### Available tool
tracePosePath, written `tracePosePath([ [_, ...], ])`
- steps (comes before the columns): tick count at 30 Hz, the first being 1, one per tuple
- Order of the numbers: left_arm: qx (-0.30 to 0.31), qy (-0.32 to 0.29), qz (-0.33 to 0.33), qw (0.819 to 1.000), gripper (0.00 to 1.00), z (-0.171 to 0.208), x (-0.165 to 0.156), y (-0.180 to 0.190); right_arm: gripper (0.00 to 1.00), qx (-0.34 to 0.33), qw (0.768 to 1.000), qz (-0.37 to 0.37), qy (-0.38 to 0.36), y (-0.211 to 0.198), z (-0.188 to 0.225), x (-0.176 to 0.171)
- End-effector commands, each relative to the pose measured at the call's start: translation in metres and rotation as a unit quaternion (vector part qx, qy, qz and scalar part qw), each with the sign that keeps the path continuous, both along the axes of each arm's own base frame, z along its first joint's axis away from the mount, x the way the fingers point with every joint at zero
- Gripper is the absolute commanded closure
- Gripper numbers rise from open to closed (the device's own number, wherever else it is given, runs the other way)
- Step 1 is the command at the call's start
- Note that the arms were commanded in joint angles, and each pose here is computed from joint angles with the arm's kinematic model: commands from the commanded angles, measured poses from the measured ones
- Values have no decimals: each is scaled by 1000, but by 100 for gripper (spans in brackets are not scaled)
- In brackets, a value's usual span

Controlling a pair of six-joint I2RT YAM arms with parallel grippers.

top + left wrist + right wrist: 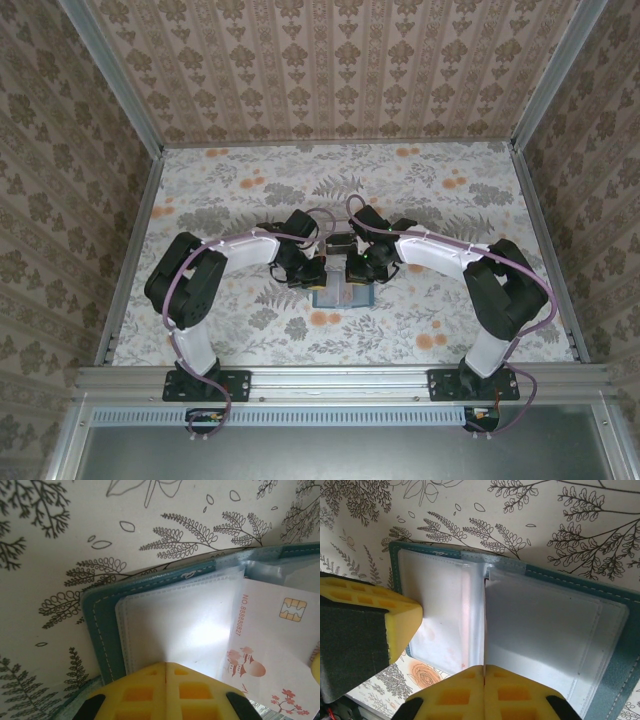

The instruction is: Take the credit cards out of the card holder

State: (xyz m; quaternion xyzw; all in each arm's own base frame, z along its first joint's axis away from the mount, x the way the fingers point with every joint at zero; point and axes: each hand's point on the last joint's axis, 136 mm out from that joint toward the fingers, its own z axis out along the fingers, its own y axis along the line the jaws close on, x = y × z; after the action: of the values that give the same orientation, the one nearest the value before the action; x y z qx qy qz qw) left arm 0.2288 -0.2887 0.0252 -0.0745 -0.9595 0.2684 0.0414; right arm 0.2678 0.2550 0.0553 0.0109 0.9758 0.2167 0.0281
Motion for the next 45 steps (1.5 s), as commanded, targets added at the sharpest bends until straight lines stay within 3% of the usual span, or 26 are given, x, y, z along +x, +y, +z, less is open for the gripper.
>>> tracePosePath([
  [1,21,9,0,1000,100,-6,-9,13,95,2,1000,-2,8,0,-2,-6],
  [14,-15,-40,13,999,100,28,8,4,100,-3,998,36,-42,-13,33,6],
  [20,-22,-57,24,998,100,39,14,7,100,-25,989,113,-88,-22,52,11],
  [25,-19,-57,36,998,100,36,14,17,100,-53,965,215,-140,-25,57,21],
  [29,-17,-55,42,997,100,34,12,23,100,-68,928,327,-167,-23,59,24],
  [34,-12,-53,49,997,100,31,10,32,100,-101,852,473,-201,-28,60,31],
  [41,-6,-51,62,997,100,28,9,46,100,-117,764,595,-220,-27,65,44],
  [45,-1,-45,68,997,100,25,8,55,100,-139,736,627,-211,-27,70,61],
])
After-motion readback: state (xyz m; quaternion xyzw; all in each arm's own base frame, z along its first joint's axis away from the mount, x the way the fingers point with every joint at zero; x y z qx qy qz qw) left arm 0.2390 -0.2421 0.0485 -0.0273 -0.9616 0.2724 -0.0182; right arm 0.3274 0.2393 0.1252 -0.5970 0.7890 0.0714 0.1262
